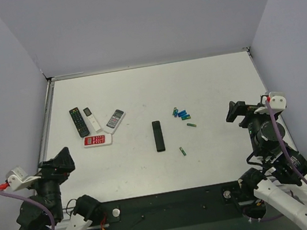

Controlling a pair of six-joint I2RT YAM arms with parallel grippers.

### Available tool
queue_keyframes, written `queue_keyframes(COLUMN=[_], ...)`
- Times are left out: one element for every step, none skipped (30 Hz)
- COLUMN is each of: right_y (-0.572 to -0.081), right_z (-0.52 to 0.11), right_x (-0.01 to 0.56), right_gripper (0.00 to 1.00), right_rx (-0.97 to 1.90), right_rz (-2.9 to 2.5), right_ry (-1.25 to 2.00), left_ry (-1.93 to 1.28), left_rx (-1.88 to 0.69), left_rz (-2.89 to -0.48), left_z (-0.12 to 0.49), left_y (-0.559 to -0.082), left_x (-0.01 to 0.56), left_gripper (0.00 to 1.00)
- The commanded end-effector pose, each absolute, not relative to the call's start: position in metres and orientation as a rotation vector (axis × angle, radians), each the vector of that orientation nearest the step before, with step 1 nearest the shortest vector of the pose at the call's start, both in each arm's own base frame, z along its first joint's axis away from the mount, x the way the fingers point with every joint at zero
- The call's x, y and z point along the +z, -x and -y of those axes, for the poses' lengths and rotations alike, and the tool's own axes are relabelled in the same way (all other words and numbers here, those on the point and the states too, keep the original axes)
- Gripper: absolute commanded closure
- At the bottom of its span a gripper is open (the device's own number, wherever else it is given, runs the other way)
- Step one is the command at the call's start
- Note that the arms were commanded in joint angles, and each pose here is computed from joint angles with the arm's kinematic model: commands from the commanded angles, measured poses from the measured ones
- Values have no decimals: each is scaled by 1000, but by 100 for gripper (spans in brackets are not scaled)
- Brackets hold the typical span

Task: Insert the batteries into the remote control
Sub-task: Reset both arms

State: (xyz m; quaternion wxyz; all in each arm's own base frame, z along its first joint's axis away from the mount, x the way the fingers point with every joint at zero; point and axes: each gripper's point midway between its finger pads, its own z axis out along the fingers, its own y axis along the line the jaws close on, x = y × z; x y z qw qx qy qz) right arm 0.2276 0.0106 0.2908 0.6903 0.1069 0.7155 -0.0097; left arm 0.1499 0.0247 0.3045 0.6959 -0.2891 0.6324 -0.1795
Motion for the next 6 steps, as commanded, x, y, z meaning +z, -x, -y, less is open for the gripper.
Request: queue_keyframes(right_y=[-230, -230, -230, -230, -229, -229], right_z=[-8, -8, -7, -8, -7, -6], right_x=[294, 293, 293, 294, 294, 295], right_gripper=[0, 0, 0, 0, 0, 0], right_rx=[-51, -52, -54, -53, -54, -57], right_rz=[-1588, -1588, -1586, -1587, -1586, -1584], right_ry=[-239, -238, -239, -238, -236, -242], left_ry=[680, 680, 681, 680, 680, 682], left_rx=[-373, -368, -369, -372, -374, -379], left_rz=[-1347, -1350, -1351, -1352, -1352, -1348], left_z=[-46, -46, -45, -44, -44, -44], left_y=[-135, -135, -135, -136, -136, -136], left_x=[311, 310, 310, 310, 310, 311], left_gripper=[6, 6, 6, 5, 6, 5])
